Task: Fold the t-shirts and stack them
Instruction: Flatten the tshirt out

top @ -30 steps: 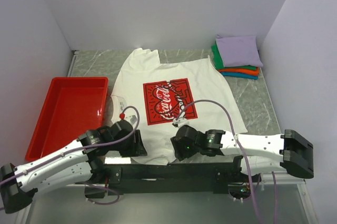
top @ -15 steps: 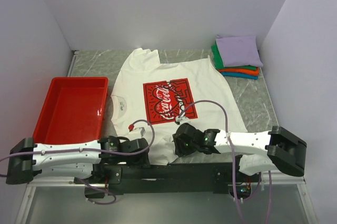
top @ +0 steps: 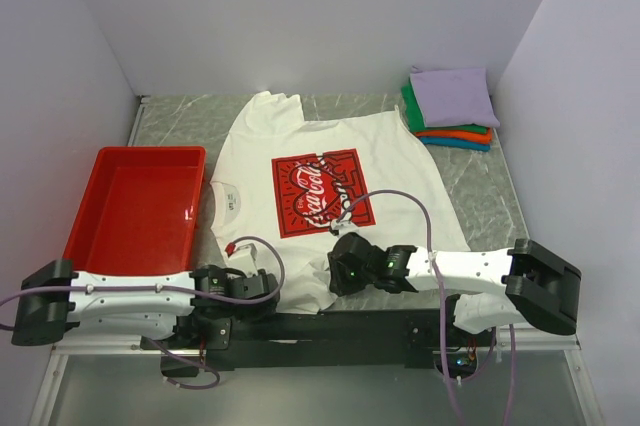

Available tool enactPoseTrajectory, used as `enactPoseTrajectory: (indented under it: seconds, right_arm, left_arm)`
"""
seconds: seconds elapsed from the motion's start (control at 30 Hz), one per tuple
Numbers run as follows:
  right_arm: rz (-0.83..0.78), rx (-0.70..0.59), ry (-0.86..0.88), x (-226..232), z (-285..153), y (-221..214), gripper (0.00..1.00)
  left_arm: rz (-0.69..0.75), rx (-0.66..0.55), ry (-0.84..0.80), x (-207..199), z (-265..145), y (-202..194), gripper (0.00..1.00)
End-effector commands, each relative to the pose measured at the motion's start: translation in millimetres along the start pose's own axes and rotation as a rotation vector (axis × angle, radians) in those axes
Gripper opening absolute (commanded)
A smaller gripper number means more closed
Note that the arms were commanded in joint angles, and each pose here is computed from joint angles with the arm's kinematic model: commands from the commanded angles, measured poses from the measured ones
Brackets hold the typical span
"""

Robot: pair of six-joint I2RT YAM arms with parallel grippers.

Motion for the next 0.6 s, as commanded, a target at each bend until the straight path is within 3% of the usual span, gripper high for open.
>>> enactPoseTrajectory:
  seconds: [0.0,0.33,0.57]
  right_arm:
    - [0.019,-0.037,0.021,4.4,0.3,8.6,0.3]
    - [0.035,-0.061,0.027,5.2,-6.1,16.4,0.15]
    - [0.041,-0.097,0.044,9.7,-21.8,32.1,0.05]
  left_arm:
    - [-0.053,-0.04,0.01,-2.0,9.2,1.0,0.48]
    - [-0.107,-0.1,-0.023,-8.9,13.9,7.6,0.46]
    - [-0.128,-0.195,-0.046,-14.3,2.0,23.5,0.31]
Point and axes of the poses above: each gripper's point midway between its finger pads, its own z axis out along the fingers, its own x axis along the line the jaws close on, y = z × x, the point moved 6 cm from there along -z, back along the fingers, and after that the axes turned 4 degrees about -z, right-handed, at the moved point
